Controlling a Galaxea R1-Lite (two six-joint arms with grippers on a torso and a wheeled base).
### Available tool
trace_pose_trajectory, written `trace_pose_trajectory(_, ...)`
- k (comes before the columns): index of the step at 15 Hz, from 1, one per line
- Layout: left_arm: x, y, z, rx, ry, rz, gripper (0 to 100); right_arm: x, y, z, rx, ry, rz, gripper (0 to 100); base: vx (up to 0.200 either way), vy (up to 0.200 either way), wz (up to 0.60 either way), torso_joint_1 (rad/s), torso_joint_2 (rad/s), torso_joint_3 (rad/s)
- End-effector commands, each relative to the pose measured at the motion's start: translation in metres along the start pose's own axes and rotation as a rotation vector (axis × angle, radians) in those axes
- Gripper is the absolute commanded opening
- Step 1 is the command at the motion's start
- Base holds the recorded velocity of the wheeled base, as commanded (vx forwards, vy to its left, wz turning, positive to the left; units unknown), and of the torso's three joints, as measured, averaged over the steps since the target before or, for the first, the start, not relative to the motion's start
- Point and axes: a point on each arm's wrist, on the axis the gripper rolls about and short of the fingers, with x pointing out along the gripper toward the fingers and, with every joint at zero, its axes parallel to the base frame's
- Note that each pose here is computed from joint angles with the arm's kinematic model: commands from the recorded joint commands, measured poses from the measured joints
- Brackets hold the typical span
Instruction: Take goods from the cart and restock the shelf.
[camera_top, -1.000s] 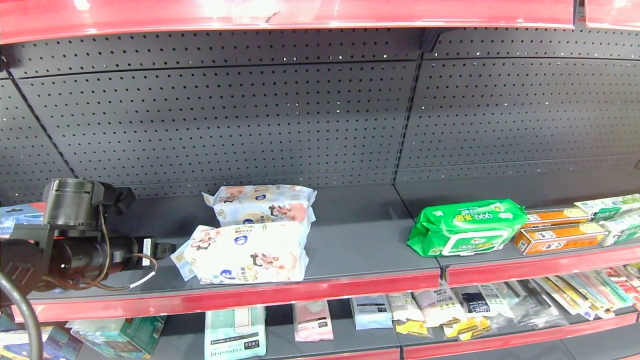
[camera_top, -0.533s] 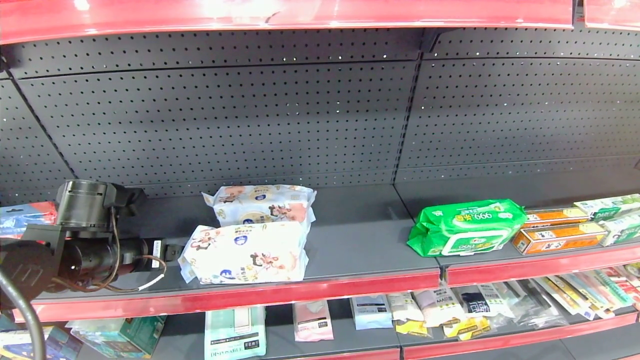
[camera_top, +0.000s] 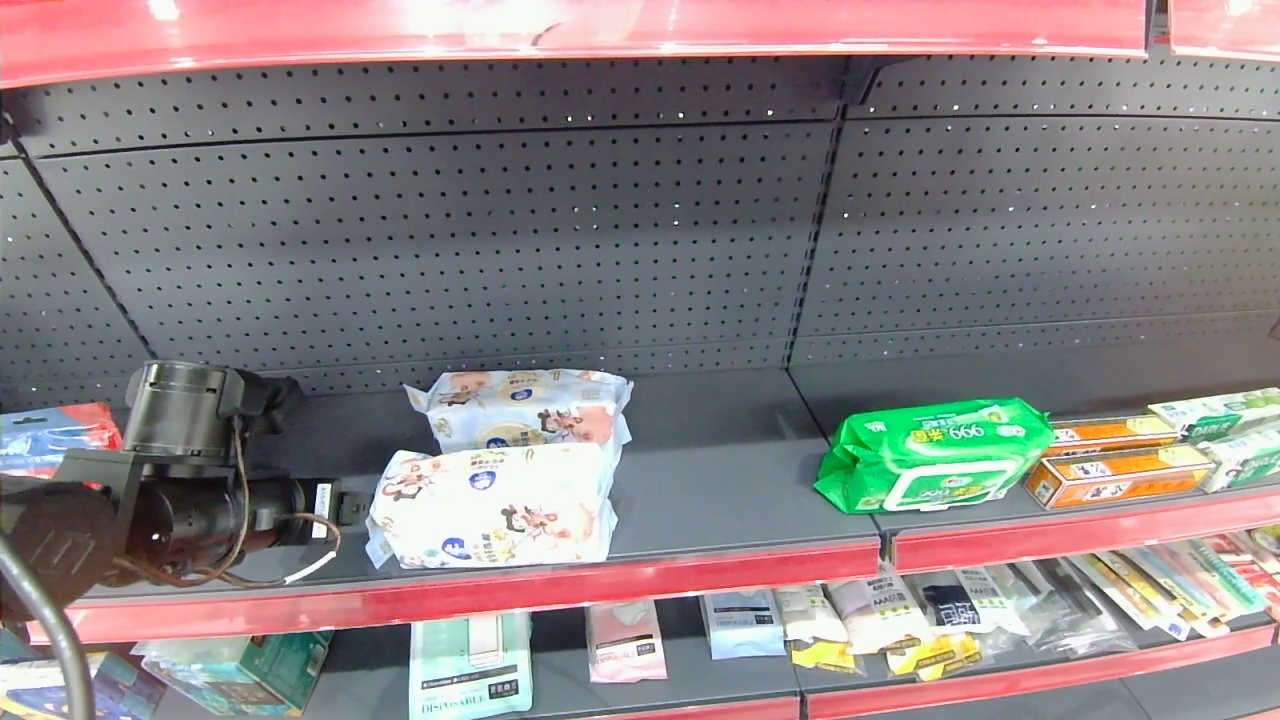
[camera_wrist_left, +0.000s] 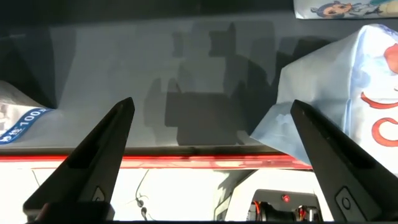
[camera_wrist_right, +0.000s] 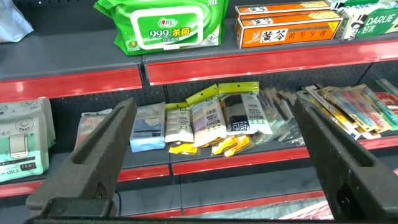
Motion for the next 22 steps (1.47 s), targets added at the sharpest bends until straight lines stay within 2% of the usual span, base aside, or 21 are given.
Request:
trace_pose_trajectory(1,-0.0003,-0.0006,-0.0002,0.001,0.0,-0.002,100,0.0001,0.0,0.0001,0.0,0.0,0.0,100,0.0,0.0,0.0,0.0,0.0,0.0)
trace_pose_trajectory(22,0.0044,-0.0083,-0.0015,0.02,0.015,-0.019,100,0.0001,0.0,0.0001,0.0,0.0,0.0,100,0.0,0.0,0.0,0.0,0.0,0.0)
